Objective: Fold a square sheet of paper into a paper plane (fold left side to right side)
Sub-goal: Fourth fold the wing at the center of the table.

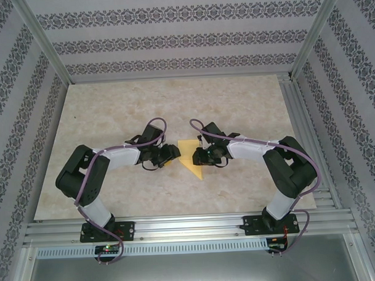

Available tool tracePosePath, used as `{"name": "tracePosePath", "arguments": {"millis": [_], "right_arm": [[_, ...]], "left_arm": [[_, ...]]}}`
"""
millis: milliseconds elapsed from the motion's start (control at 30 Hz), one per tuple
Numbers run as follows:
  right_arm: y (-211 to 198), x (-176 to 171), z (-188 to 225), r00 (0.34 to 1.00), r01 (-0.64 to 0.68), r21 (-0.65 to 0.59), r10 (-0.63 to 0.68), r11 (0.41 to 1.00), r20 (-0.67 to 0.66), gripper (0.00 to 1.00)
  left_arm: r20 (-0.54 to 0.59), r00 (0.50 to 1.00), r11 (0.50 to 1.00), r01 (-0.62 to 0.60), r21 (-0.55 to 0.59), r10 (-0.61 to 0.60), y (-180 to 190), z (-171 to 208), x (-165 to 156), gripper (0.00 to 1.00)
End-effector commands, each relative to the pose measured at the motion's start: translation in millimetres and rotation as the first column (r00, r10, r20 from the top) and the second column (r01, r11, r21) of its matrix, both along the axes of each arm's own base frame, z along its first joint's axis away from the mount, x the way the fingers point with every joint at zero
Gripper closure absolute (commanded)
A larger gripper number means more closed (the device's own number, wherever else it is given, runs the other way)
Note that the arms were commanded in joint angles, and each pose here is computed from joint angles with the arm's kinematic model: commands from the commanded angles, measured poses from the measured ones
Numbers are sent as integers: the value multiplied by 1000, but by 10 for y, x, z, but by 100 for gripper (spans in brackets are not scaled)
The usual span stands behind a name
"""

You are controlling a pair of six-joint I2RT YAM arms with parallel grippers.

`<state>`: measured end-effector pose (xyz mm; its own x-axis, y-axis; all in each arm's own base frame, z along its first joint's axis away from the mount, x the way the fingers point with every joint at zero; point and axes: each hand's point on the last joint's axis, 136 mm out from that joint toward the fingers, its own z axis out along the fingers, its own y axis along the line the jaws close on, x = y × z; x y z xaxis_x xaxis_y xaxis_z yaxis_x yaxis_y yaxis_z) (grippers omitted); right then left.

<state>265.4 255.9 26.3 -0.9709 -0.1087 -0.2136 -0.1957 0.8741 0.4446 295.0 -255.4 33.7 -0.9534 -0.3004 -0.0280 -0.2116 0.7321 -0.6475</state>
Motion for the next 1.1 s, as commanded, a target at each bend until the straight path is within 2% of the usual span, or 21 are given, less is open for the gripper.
{"name": "tracePosePath", "arguments": {"millis": [0,333,567,867,1067], "right_arm": [[-11,114,11,999,3,-9,-2,1000,32,71],[-65,109,-51,1000,7,-28,-7,1000,21,71],[-63,109,-67,1000,6,-24,-6,1000,15,71],[-92,110,-103,1000,13,-37,-13,999,5,75],[-94,132,-36,1000,17,-32,-16,999,17,74]], "left_arm": [[39,999,999,11,-38,-10,-165,114,107,48],[32,999,999,30,-35,-28,-271,81,129,53],[29,999,998,42,-38,-41,-345,65,146,62],[37,998,998,49,-35,-48,-361,108,154,63],[44,998,998,54,-38,-52,-385,141,168,75]]}}
